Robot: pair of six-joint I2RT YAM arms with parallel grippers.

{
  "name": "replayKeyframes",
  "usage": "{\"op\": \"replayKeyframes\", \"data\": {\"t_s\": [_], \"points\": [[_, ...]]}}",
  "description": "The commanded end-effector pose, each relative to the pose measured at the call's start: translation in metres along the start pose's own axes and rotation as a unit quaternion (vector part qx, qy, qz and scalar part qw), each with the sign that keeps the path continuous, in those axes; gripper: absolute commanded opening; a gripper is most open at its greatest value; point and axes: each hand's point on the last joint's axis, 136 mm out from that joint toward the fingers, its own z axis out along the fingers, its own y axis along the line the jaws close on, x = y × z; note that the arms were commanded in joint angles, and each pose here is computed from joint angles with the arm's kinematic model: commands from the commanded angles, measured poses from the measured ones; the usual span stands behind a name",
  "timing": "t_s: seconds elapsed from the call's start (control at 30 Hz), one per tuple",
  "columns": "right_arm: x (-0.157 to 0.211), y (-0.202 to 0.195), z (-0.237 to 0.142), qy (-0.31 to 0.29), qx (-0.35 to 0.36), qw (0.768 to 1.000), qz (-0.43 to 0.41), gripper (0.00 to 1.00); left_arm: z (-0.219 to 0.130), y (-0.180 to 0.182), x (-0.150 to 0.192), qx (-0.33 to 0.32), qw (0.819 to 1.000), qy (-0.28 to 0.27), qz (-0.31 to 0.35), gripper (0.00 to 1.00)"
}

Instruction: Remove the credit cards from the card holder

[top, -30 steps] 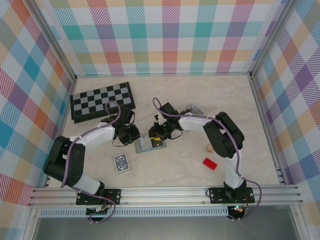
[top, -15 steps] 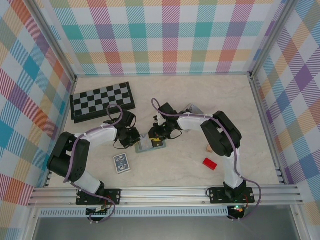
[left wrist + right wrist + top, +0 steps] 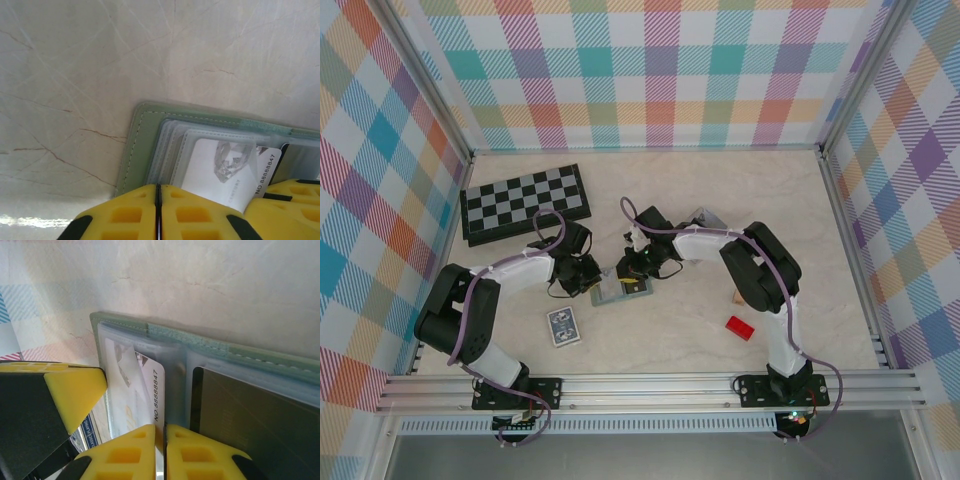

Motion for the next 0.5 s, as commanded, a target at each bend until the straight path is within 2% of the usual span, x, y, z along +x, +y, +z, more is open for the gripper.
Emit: {"op": "replayKeyframes", "data": {"t_s": [0.0, 0.2, 0.47], "points": [[0.0, -0.012, -0.012, -0.016, 0.04, 0.999, -0.012, 0.1, 0.011, 0.031, 0.017, -0.057, 0.998, 0.02, -0.001, 0.12], [-0.003, -0.028, -0.03, -0.04, 0.072, 0.997, -0.009, 0.1, 0.011, 0.03, 0.018, -0.055, 0.998, 0.023, -0.001, 0.13], [-0.004, -0.022, -0.038, -0.053, 0.062, 0.997, -0.015, 0.09, -0.006, 0.004, 0.007, -0.015, 1.0, 0.003, 0.014, 0.12]]}}
